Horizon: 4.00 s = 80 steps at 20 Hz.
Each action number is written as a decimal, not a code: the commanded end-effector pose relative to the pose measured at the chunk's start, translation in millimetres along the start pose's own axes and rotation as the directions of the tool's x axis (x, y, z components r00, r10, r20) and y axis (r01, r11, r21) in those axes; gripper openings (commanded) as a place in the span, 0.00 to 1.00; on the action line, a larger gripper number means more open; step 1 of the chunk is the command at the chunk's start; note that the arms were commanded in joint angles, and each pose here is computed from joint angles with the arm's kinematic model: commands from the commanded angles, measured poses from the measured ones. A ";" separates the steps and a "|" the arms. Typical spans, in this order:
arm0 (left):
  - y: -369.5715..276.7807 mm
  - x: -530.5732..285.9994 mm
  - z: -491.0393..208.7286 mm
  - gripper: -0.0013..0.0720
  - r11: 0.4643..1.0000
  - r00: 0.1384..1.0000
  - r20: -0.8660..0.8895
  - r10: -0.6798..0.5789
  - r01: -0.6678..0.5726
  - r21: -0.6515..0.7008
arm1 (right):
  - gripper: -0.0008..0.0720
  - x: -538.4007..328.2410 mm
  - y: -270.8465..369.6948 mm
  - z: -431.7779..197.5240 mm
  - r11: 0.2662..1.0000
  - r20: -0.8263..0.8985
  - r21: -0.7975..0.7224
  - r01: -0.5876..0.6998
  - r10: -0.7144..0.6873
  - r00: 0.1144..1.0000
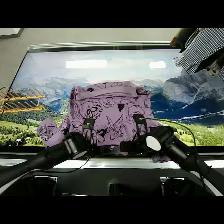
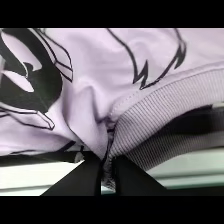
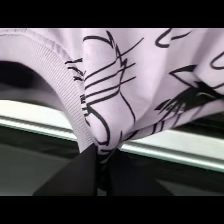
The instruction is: Fold the clothes and pants, and hang the long-sleeved shirts on hangers.
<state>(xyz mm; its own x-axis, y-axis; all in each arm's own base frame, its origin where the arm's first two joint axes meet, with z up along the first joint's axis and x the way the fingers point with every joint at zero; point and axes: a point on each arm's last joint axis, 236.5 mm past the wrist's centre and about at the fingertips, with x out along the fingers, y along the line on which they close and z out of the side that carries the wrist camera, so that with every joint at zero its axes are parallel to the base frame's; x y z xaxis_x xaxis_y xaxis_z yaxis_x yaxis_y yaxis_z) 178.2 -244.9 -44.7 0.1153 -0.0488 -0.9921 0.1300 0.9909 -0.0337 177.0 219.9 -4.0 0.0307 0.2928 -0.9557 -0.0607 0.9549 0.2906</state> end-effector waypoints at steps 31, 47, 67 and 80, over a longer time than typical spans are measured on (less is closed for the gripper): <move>-7.6 -25.3 85.7 0.05 0.933 0.940 0.022 -0.341 0.341 -0.119 | 0.57 -14.2 -25.8 100.9 0.966 0.217 0.258 -0.009 -0.049 0.975; -7.4 -24.8 86.2 0.05 0.934 0.940 0.023 -0.339 0.340 -0.112 | 0.66 48.2 -29.1 91.1 0.962 0.112 -0.031 0.271 -0.266 0.957; -9.4 -70.7 91.6 0.05 0.937 0.937 0.010 -0.349 0.349 -0.030 | 0.08 -58.2 -28.1 119.4 0.940 0.270 0.008 0.342 -0.331 0.904; -3.9 -304.8 131.8 0.05 0.897 0.825 0.352 -0.442 0.397 0.196 | 0.08 -352.0 50.6 113.6 0.995 0.695 -0.022 -0.099 0.086 0.713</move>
<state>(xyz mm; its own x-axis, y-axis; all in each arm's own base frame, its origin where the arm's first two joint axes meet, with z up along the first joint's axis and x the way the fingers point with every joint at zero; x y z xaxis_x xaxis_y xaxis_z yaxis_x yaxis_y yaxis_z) 280.2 -258.4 231.5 0.3326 -0.4959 -0.8021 0.3204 0.8594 -0.3985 282.4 171.5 296.3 0.6277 0.2359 -0.7418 -0.0405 0.9616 0.2715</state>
